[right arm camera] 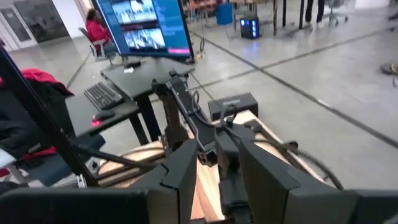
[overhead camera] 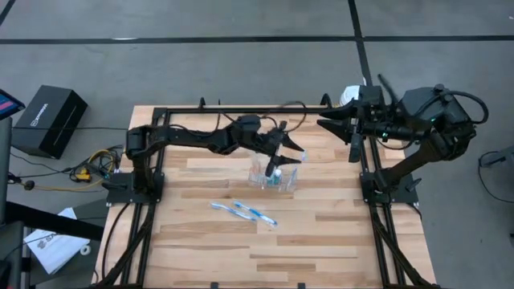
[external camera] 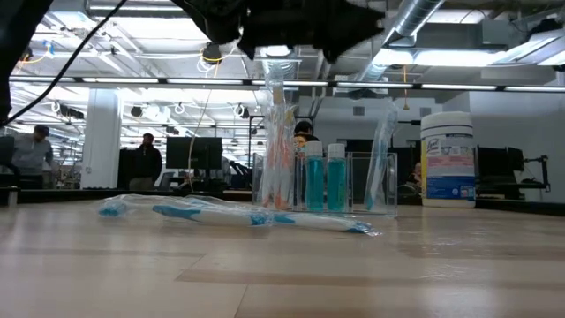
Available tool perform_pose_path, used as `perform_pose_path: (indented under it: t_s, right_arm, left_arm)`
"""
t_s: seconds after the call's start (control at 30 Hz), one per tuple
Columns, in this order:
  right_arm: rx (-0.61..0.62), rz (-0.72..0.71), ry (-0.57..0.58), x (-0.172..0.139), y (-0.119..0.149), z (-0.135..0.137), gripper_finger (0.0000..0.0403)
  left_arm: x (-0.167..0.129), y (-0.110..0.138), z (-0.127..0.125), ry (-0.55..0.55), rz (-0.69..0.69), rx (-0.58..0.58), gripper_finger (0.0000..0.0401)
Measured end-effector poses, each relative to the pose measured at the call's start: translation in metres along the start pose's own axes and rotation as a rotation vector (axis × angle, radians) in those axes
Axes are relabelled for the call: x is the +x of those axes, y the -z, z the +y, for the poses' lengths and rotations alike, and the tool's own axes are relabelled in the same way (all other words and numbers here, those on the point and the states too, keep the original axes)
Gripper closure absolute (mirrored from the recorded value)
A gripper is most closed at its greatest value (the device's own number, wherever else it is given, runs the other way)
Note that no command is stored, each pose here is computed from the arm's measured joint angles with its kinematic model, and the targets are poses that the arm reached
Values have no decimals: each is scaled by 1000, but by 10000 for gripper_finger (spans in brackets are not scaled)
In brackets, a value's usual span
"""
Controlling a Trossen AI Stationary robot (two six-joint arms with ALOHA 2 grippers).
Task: Pick & Place toothbrushing station
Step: Put the left blue toothbrush into the transparent organizer
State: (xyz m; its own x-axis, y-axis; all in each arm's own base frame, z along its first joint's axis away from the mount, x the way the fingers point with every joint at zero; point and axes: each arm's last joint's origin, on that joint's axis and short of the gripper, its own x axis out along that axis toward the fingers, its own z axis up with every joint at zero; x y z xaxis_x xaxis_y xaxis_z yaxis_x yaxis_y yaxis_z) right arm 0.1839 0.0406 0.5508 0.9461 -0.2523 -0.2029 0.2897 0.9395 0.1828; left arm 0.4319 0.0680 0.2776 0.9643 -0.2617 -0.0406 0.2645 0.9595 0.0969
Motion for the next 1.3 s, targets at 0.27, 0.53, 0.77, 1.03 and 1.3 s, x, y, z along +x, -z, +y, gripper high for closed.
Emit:
perform_pose_path:
  t_s: [0.27,0.53,0.77,1.03,1.3]
  right_arm:
    - [-36,-87,-10,-7,-10,-4,290]
    - [-96,-173,-11,-3,-20,-1,290]
    - [-159,-124,-16,22,-12,11,290]
    - [-197,-144,-69,22,-14,13,290]
    - [-234,-196,-100,20,-21,12,290]
  left_arm:
    - [-61,-92,17,-145,-246,37,241]
    - [-148,-171,7,-225,-437,-83,257]
    - [-208,-180,-28,-406,-130,-112,259]
    - [-273,-172,-70,-574,163,-161,256]
    - [-261,-109,-93,-387,575,-258,256]
